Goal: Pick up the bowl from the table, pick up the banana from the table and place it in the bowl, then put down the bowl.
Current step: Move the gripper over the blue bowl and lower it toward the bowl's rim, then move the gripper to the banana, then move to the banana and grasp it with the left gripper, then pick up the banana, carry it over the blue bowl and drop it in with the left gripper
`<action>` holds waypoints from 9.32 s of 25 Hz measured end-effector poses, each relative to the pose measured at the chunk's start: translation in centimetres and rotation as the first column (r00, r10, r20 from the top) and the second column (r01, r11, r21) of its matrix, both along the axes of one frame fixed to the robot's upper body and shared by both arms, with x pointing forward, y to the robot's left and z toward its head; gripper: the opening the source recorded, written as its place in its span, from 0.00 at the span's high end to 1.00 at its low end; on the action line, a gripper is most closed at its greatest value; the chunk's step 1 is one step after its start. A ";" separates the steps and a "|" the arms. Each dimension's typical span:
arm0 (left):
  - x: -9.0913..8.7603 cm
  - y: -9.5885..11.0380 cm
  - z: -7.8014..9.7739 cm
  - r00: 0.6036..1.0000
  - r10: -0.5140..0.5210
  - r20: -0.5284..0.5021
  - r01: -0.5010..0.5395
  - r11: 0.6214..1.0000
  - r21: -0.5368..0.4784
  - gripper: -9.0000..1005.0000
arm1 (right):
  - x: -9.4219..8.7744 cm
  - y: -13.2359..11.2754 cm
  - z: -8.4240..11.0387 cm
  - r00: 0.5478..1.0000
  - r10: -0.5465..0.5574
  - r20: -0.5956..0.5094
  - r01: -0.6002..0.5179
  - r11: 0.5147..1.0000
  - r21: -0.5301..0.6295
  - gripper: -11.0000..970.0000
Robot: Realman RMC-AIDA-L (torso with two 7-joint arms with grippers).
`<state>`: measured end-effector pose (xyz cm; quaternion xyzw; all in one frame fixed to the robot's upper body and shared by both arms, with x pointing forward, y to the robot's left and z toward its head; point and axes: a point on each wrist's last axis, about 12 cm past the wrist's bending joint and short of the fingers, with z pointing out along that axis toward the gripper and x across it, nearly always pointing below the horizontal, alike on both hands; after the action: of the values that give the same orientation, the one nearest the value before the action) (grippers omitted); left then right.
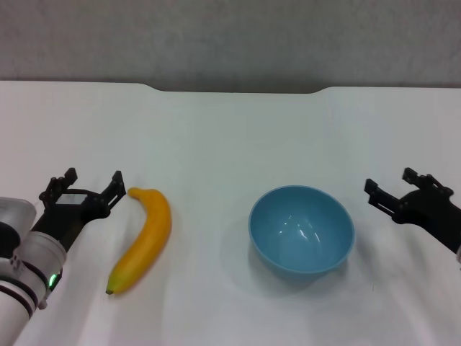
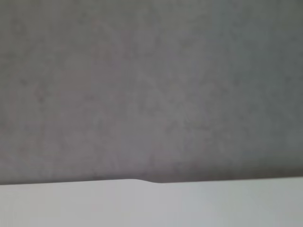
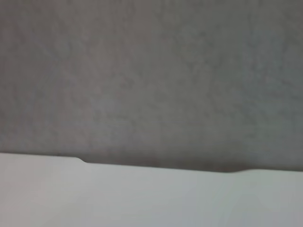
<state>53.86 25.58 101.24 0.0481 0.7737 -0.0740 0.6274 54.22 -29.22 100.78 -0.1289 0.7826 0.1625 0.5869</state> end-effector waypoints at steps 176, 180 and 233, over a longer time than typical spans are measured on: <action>2.8 -4.4 2.8 0.814 -0.204 -0.544 0.340 0.926 0.162 0.12 | 4.7 3.2 8.2 0.916 0.024 -0.401 -0.050 0.997 -0.055 0.96; 2.8 -4.4 2.8 0.809 -0.204 -0.551 0.342 0.926 0.161 0.13 | 4.7 3.2 8.2 0.916 0.021 -0.400 -0.047 0.997 -0.055 0.96; 5.2 -7.6 13.8 0.925 -0.324 -0.200 0.324 0.946 -0.034 0.49 | 7.7 7.0 5.9 0.849 0.104 -0.517 -0.153 0.987 -0.053 0.96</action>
<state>59.03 17.99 115.02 0.1673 0.8150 -0.1812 0.5244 61.90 -22.21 106.63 -0.1599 0.9067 0.1938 0.3387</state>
